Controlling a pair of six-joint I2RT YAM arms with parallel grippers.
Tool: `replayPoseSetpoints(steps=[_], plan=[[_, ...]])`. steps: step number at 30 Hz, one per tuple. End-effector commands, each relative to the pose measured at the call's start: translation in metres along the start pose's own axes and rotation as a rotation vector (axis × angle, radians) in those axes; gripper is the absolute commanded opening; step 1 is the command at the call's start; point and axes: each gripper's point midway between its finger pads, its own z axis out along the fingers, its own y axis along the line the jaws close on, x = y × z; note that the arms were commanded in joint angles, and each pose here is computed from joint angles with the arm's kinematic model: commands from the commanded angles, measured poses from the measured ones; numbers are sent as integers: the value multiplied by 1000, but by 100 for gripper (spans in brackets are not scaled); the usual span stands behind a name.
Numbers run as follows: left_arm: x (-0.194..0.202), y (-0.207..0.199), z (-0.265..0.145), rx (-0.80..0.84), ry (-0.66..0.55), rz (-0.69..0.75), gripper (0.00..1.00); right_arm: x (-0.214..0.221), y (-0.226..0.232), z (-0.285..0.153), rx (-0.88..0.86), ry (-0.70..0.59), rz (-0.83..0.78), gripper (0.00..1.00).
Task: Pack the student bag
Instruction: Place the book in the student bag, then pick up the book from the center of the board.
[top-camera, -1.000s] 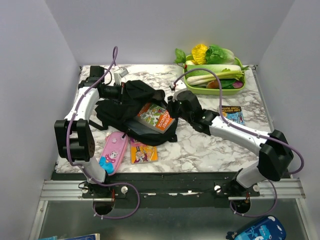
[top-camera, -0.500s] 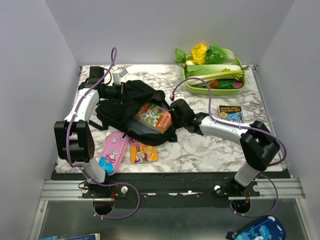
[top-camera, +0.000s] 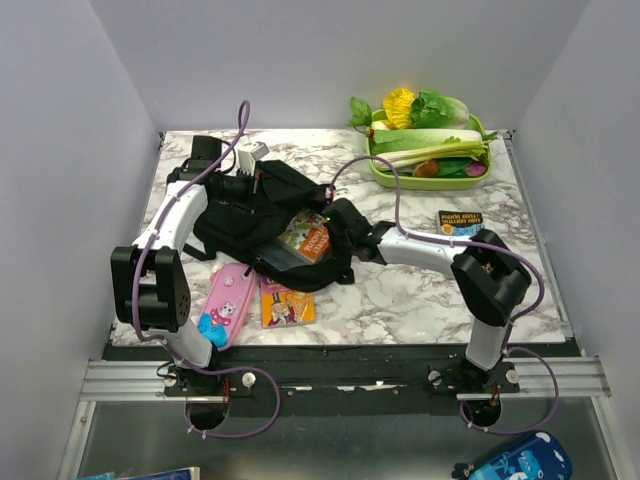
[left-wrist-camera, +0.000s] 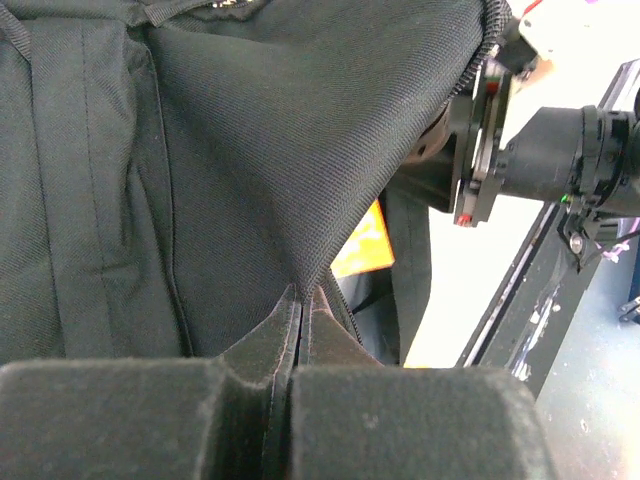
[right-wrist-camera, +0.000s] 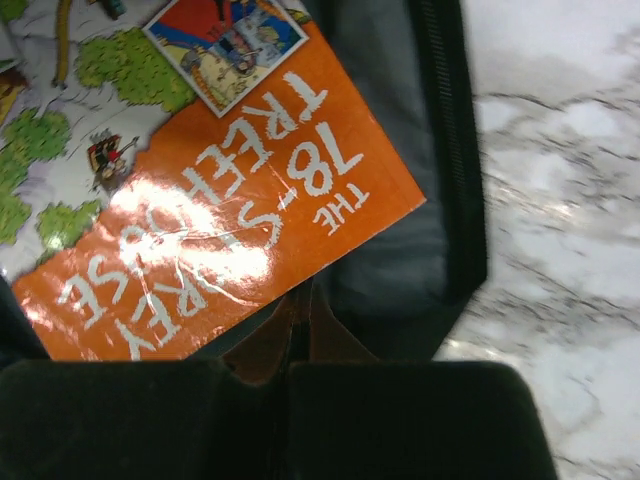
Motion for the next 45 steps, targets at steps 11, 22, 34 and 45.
replayPoseSetpoints(steps=[11,22,34,45], plan=[[-15,-17,-7,35,-53,92,0,-86,49,-34,-121,-254,12,70],[-10,-16,-7,34,-47,107,0,-58,-142,-96,409,-114,229,100],[-8,-19,-6,57,-42,111,0,17,-277,-94,899,206,205,95],[-3,-18,-6,55,-36,122,0,53,-299,-64,842,361,274,79]])
